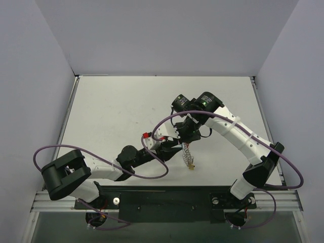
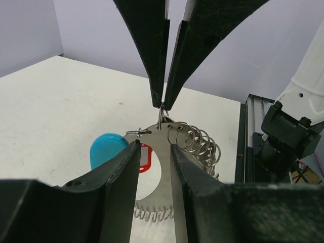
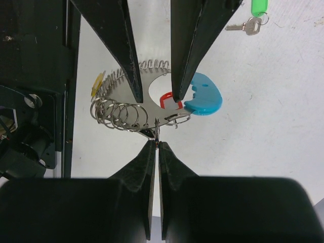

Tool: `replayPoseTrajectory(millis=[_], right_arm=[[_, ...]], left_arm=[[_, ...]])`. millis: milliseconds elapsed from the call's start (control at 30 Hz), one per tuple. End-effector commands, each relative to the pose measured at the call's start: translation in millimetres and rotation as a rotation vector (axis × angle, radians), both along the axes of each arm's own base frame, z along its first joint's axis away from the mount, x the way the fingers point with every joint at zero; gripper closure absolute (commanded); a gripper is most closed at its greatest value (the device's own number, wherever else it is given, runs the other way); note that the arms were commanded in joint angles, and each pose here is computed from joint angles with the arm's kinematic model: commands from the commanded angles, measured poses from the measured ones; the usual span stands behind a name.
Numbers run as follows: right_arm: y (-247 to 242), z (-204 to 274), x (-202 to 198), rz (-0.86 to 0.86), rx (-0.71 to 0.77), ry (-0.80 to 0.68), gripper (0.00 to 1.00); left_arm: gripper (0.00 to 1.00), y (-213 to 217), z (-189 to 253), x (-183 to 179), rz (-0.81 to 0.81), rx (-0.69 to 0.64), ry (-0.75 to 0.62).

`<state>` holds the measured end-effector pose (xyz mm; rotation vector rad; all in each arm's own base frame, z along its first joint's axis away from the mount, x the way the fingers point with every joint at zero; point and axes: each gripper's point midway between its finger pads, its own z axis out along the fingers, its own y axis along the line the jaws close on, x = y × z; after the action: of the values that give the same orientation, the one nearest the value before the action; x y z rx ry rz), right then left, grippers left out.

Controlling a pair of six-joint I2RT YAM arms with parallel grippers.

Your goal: Put the keys on the keyring

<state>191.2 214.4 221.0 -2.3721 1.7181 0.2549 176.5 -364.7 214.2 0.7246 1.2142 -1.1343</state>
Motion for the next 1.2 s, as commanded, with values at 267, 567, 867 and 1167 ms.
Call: replayPoseTrajectory(millis=[267,567,867,1167], right_arm=[[-42,11,-49,0.003,-0.14,0.178,1.0],[-40,15,-50,-0.029,-0.092,0.21,1.0],[-38,21,-53,-0.036,-0.048,0.22,1.0],[-35,25,-55,-0.035,-0.022,0.223,1.0]], left_arm=[[0.61,2,87,-8,-0.034,-0.283,-0.137],[0.61,15,98,-8,0.001,-0.347,-0.143],[0.58,36,107,-12,0.035,-0.372,-0.176],[0.57,37,117,-22,-0.008,-0.375,-0.194]])
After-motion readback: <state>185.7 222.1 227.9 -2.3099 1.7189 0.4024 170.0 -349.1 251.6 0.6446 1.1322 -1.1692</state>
